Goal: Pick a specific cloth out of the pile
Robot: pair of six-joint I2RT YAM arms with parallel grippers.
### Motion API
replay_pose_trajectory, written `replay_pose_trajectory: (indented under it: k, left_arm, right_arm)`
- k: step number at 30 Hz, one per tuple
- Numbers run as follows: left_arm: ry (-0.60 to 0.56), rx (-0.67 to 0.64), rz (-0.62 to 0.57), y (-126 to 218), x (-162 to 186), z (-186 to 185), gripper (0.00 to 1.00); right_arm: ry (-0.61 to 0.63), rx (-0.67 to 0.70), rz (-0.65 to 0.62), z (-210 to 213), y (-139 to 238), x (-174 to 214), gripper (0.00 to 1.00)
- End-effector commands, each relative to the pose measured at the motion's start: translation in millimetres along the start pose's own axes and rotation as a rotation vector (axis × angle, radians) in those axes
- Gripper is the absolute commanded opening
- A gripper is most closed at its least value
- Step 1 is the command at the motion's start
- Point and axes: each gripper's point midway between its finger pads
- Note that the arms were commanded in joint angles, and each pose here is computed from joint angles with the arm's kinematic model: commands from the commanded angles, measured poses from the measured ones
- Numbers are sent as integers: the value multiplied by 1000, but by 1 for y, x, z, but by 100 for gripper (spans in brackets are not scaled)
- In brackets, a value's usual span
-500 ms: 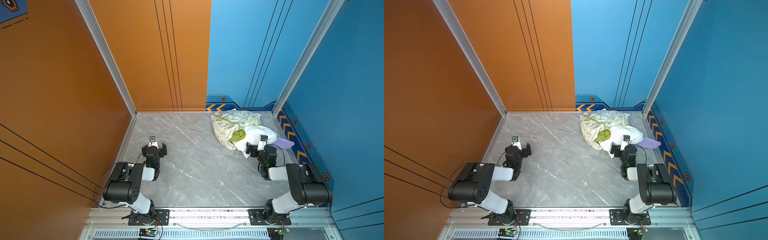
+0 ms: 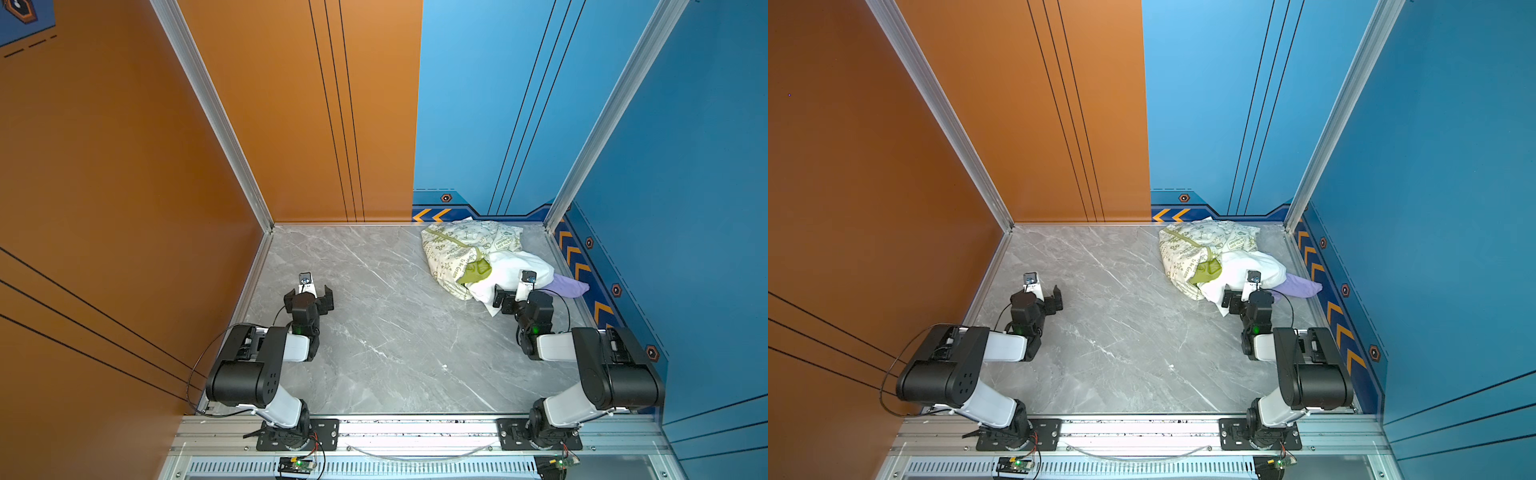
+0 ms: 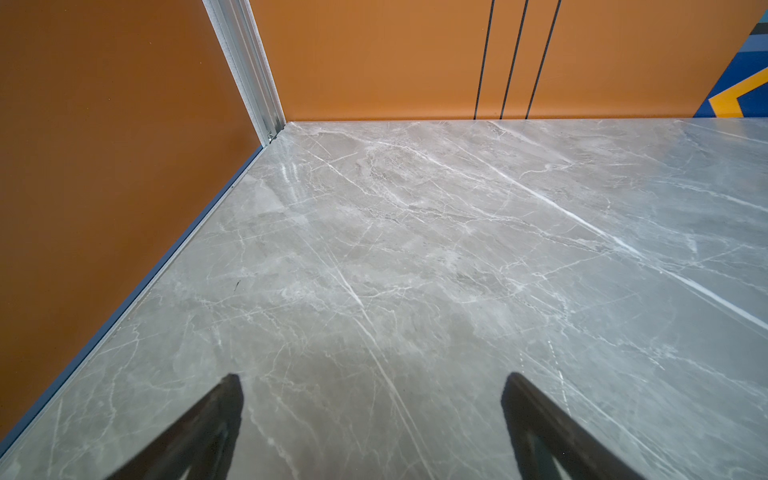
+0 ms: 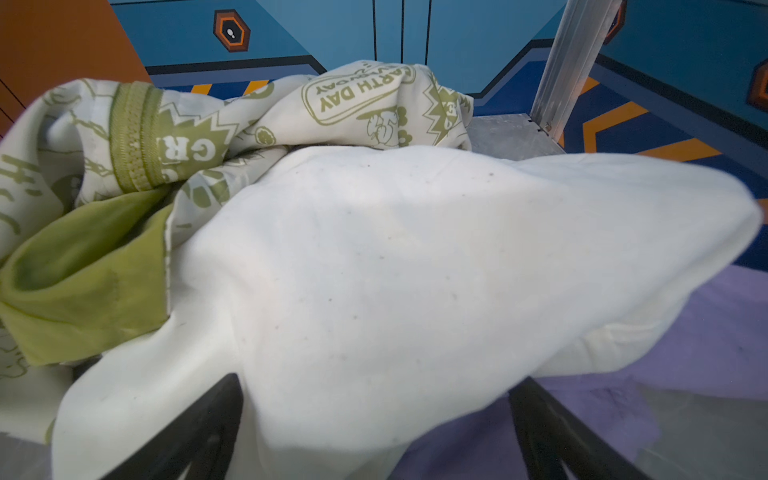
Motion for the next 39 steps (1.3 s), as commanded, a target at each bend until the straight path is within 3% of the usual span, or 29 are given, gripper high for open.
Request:
replay_pose_trajectory:
  k: [1,17,22,29,34,39]
  left_arm:
    - [-17,22,6,-3,-1,-5,98]
    - [-8,37,9,-3,-1,-5,98]
    - [-3,53,-29,10,-15,-7,98]
    - [-58,102,-60,47,-50,-30,98]
    - [-99,254,-8,76,-77,-63,98]
    - [-155,481,23,118,-93,-97,98]
  right_arm:
    - [-16,33,11,-4,-3,-2,100]
    - [-16,94,10,-11,0,-4,100]
    - [-26,127,-13,-19,22,-22,100]
    - [-65,130,-56,-31,81,-76,100]
    - [-126,174,-96,-48,122,-111,100]
    - [-234,200,-27,-68,132,-122,100]
Point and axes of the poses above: each gripper's point midway between its finger pads, its own y axis back along the fingers, its own z axis along the line the jaws close on, x = y × z, and after that the axes turned 14 degrees about y, right-handed
